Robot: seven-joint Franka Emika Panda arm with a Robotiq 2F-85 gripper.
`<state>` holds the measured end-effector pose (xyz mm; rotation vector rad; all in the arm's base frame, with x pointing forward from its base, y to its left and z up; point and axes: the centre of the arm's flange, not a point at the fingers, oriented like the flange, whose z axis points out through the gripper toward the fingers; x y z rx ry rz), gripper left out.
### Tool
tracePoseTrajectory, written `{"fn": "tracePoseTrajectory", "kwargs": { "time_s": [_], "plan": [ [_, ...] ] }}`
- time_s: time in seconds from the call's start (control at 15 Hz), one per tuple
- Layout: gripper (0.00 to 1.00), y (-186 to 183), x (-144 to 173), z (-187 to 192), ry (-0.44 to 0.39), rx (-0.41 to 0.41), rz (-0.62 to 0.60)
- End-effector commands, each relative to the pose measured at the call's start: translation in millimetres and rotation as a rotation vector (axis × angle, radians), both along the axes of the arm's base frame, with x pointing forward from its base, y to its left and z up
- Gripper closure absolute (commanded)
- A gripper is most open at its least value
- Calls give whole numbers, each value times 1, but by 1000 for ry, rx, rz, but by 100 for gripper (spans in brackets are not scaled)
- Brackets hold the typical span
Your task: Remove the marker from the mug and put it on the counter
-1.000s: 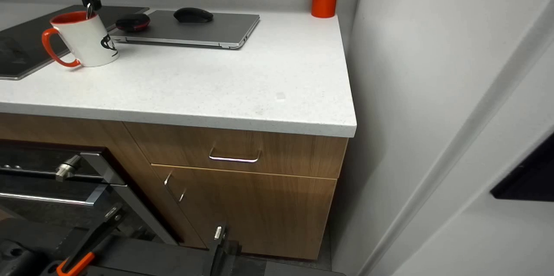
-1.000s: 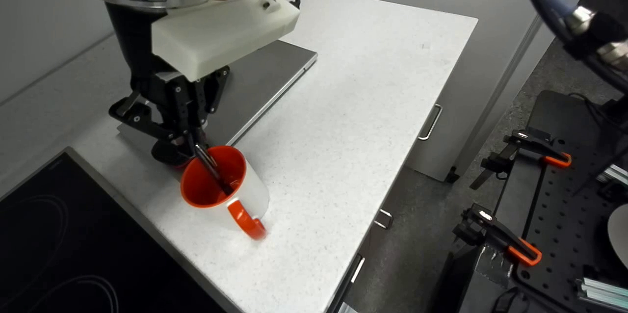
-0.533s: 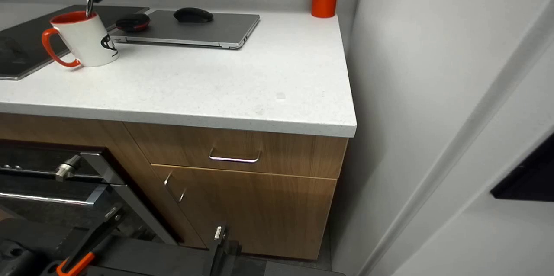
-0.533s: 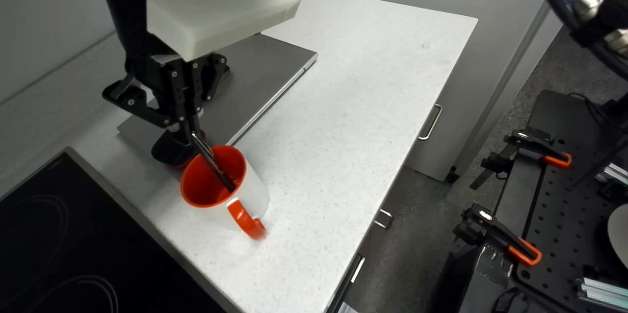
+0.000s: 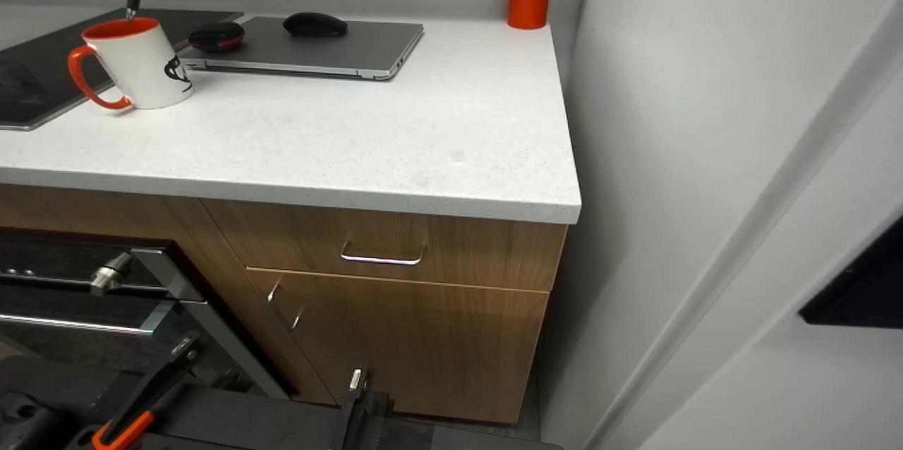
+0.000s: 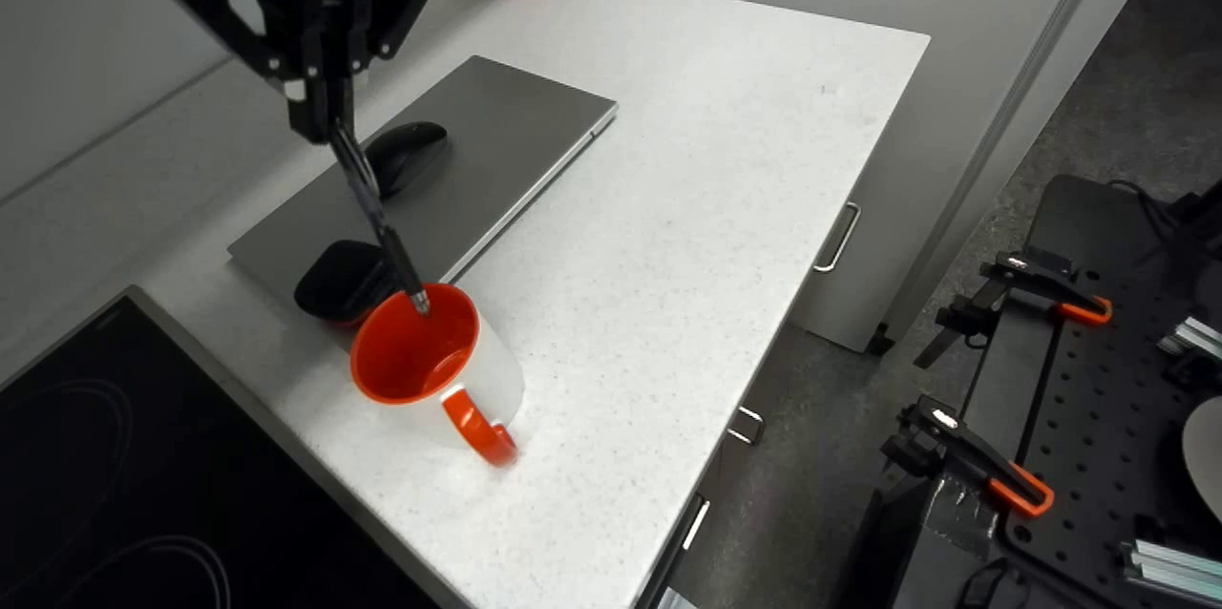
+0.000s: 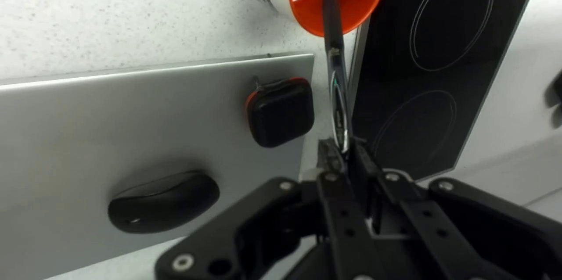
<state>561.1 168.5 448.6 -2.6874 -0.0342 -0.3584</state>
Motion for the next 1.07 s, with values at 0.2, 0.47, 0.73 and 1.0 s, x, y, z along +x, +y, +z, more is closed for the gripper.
{"fn": "tracePoseTrajectory", "kwargs": {
  "time_s": [0.2,0.47,0.73,1.0],
  "plan": [
    [97,-65,-35,-6,95,-149,-123],
    [97,-73,-39,-51,238,-250,-135],
    [97,-70,-36,-86,372,-313,-149],
    [97,-66,-20,-114,396,-322,-168]
  ]
}}
